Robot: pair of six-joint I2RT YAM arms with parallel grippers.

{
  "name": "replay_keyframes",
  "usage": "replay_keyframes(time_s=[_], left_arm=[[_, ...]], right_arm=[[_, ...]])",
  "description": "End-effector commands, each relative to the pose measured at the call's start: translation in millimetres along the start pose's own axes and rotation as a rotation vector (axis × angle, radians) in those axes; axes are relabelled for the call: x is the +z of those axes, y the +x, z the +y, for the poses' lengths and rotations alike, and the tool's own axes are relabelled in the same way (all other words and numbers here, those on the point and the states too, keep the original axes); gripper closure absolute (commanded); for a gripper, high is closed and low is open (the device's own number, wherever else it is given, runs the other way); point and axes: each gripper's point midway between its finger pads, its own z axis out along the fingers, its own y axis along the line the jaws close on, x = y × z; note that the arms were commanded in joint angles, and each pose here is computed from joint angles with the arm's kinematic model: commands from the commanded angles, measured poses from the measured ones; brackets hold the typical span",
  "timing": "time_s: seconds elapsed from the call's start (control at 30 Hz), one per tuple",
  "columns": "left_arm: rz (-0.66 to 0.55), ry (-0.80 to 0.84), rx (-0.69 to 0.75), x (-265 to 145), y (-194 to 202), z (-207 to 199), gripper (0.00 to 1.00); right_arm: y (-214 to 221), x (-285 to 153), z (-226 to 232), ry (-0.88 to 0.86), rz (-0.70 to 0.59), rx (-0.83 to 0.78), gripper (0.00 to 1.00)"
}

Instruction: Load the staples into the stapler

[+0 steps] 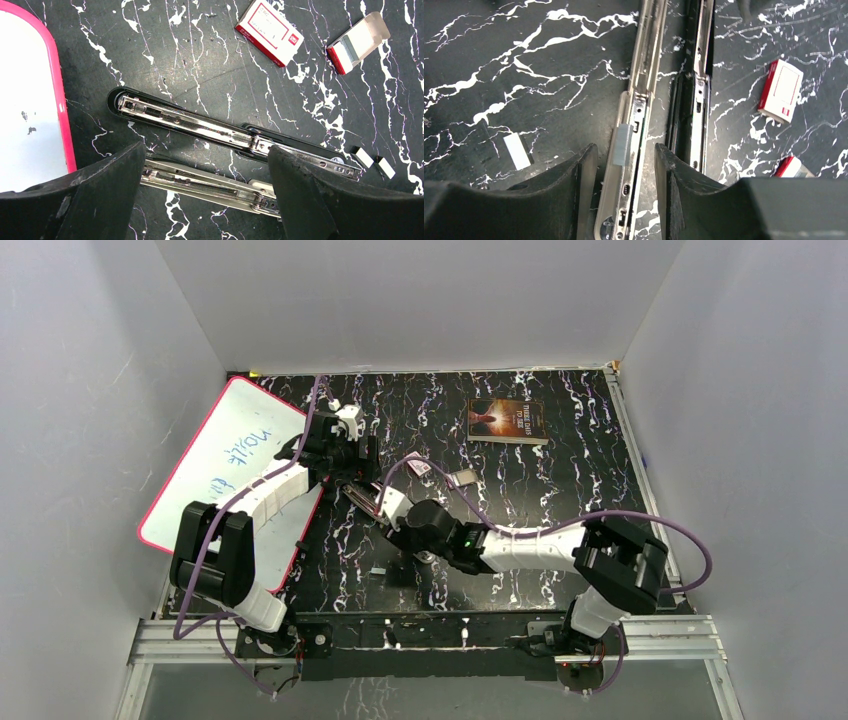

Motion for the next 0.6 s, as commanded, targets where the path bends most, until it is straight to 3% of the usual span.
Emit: replay_keyframes(time_s=[0.0, 0.57], left_arm=[[-0.039, 0.002, 0.014, -7.8, -17.5, -2.3, 0.08], [-0.043, -0.002, 0.017, -9.7, -18.5, -2.3, 0.08]], right_arm=[[-11.2, 6.3, 5.1, 0.025, 0.039, -0.135, 0.46], [-2.0, 21.9, 2.1, 0.144, 0.120, -0.228, 0.45]])
